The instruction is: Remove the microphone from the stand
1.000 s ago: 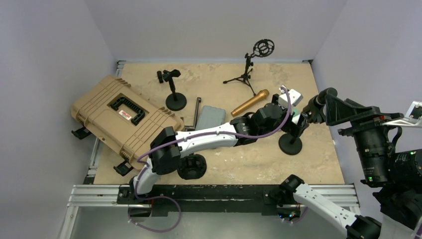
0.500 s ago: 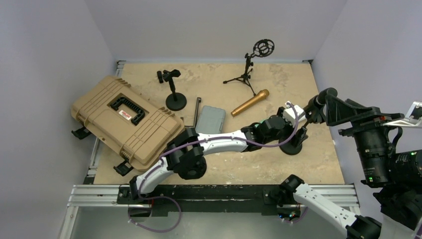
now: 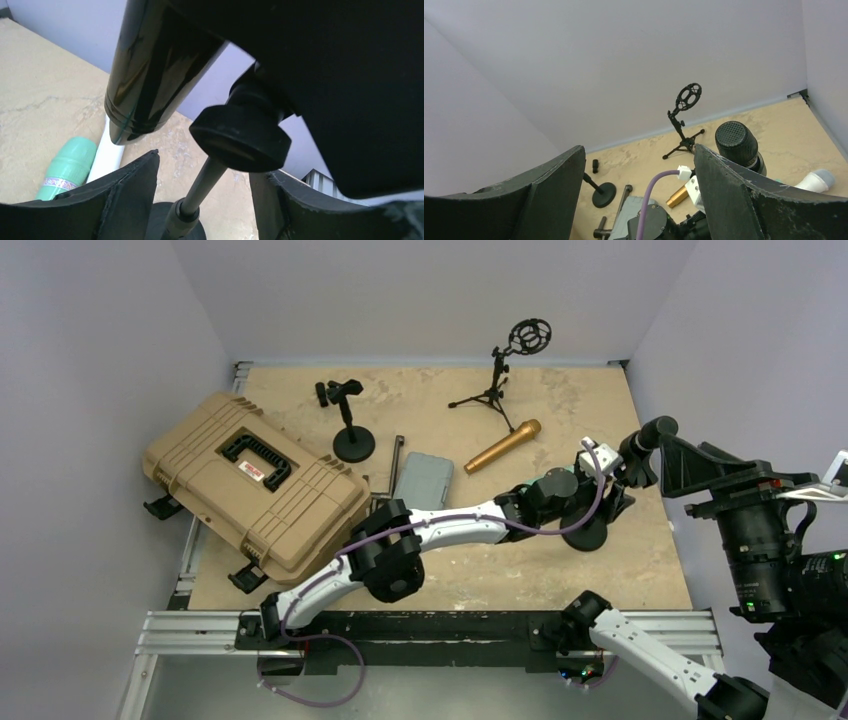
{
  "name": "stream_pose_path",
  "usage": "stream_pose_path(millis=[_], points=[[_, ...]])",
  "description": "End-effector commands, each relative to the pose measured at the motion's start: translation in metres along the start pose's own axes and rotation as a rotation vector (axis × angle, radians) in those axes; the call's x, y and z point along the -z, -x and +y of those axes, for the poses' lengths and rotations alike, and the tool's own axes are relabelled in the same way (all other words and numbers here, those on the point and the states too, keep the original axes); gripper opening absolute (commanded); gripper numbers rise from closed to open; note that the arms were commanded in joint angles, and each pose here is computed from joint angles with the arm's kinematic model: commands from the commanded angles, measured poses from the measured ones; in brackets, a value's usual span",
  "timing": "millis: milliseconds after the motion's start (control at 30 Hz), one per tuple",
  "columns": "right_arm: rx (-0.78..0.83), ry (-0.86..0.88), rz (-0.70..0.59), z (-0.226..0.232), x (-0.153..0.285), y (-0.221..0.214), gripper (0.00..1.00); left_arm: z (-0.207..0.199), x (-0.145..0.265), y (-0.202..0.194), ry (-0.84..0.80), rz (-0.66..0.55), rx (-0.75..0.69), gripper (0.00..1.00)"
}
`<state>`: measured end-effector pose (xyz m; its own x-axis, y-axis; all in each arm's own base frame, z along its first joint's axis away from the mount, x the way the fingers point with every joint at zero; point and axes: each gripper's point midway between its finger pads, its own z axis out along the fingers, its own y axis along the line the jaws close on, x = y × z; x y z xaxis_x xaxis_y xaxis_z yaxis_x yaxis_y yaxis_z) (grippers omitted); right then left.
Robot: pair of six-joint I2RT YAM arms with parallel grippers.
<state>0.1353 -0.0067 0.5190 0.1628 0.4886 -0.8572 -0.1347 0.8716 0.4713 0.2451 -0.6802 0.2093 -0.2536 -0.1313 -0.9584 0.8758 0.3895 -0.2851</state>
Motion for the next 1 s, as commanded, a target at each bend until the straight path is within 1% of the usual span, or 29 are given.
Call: stream_pose_path(millis=[0, 33, 67, 167, 233, 267, 300, 333, 367, 567, 800, 967], points=[[-0.015, -0.003, -0.016, -0.002, 0.004, 0.007, 0.78, -0.003, -0.008, 0.032, -0.038, -0.109, 0.01, 0.59], [-0.015, -0.003, -0.017, -0.002, 0.004, 0.006, 0.78, -0.003, -0.008, 0.032, -0.041, -0.107, 0.008, 0.55], [-0.015, -0.001, -0.016, -0.002, 0.004, 0.006, 0.78, -0.002, -0.008, 0.032, -0.045, -0.104, 0.006, 0.48], [-0.009, -0.005, -0.01, -0.002, 0.003, 0.003, 0.78, -0.002, -0.006, 0.037, -0.055, -0.094, -0.018, 0.2], [-0.006, -0.007, -0.004, -0.002, 0.001, -0.001, 0.78, -0.002, -0.003, 0.036, -0.059, -0.077, -0.054, 0.09], [-0.003, -0.009, -0.002, -0.002, 0.0, -0.002, 0.78, -0.002, 0.0, 0.037, -0.063, -0.071, -0.066, 0.06], [-0.002, -0.008, 0.002, -0.002, 0.0, -0.003, 0.78, -0.004, 0.005, 0.043, -0.07, -0.073, -0.082, 0.0], [-0.001, -0.006, 0.004, -0.002, -0.001, -0.005, 0.78, -0.002, 0.008, 0.041, -0.067, -0.062, -0.1, 0.0], [0.001, -0.005, 0.008, -0.001, -0.002, -0.006, 0.78, -0.006, 0.014, 0.048, -0.089, -0.059, -0.12, 0.0], [0.016, -0.005, 0.029, -0.001, -0.005, -0.017, 0.78, -0.012, 0.054, 0.052, -0.188, 0.037, -0.239, 0.0], [0.083, 0.023, 0.067, 0.0, -0.005, -0.029, 0.78, -0.005, 0.112, 0.032, -0.339, 0.18, -0.284, 0.0], [0.181, 0.046, 0.114, -0.002, -0.005, -0.045, 0.78, 0.0, 0.158, 0.016, -0.463, 0.284, -0.248, 0.0]])
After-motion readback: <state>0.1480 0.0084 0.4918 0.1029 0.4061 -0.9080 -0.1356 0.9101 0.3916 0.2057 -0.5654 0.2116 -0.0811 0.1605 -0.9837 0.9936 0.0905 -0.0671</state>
